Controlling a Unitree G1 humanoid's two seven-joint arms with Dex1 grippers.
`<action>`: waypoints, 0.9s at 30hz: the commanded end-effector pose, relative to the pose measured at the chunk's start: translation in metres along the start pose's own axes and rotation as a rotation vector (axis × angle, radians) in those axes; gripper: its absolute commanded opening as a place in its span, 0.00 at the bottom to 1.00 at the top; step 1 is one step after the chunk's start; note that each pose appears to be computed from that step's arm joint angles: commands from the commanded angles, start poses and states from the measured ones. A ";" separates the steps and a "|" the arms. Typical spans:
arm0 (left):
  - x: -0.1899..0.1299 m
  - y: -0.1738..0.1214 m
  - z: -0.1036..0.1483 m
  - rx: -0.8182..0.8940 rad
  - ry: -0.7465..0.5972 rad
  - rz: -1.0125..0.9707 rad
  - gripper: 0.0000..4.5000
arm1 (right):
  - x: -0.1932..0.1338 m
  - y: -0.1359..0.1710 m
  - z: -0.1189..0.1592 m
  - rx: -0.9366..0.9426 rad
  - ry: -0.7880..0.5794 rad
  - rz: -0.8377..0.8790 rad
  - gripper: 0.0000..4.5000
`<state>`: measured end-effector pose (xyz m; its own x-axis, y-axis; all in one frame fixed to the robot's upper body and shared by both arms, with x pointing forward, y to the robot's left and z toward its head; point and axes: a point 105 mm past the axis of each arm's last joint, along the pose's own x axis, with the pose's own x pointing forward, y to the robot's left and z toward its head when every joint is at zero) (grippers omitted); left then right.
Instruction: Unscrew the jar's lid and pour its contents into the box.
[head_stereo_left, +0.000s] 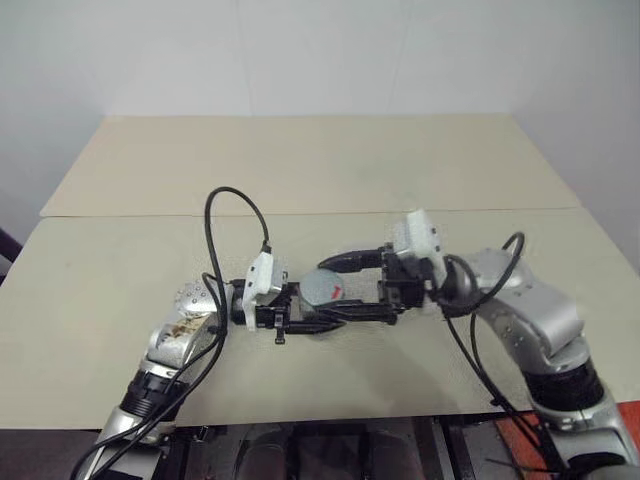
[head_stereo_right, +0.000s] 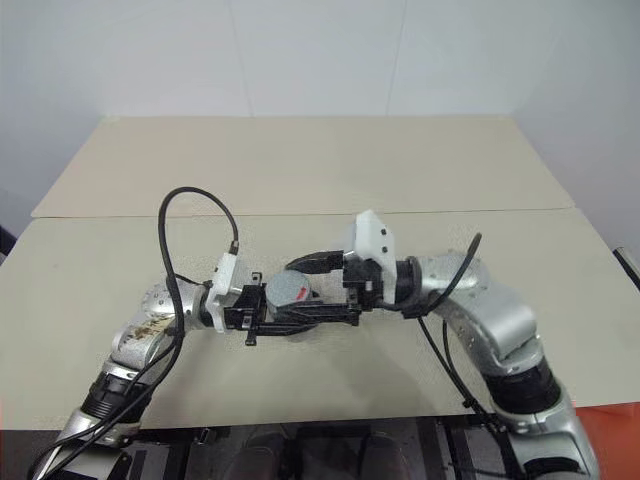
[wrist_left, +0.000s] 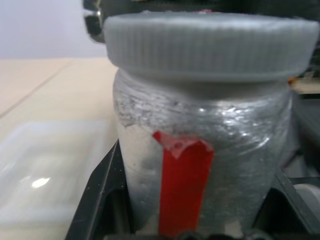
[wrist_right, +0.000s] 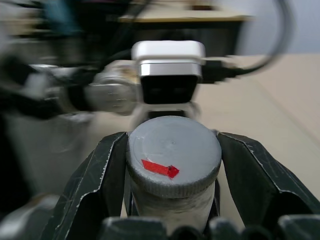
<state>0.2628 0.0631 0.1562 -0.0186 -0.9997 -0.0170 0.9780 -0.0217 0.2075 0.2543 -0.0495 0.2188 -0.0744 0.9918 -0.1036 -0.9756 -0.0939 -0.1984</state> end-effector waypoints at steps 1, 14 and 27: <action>-0.013 0.004 0.020 0.069 -0.027 0.022 0.44 | -0.019 -0.005 -0.004 0.028 -0.007 0.160 0.62; -0.012 0.003 0.019 0.066 -0.017 0.021 0.44 | -0.020 -0.032 -0.004 -0.080 -0.020 0.295 0.62; -0.021 0.019 -0.002 0.022 -0.004 0.166 0.44 | -0.054 -0.019 0.036 -0.159 -0.142 -0.162 0.99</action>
<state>0.2792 0.0815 0.1511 0.1196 -0.9928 0.0046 0.9753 0.1184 0.1867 0.2776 -0.0982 0.2439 -0.0195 0.9992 0.0362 -0.9582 -0.0083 -0.2861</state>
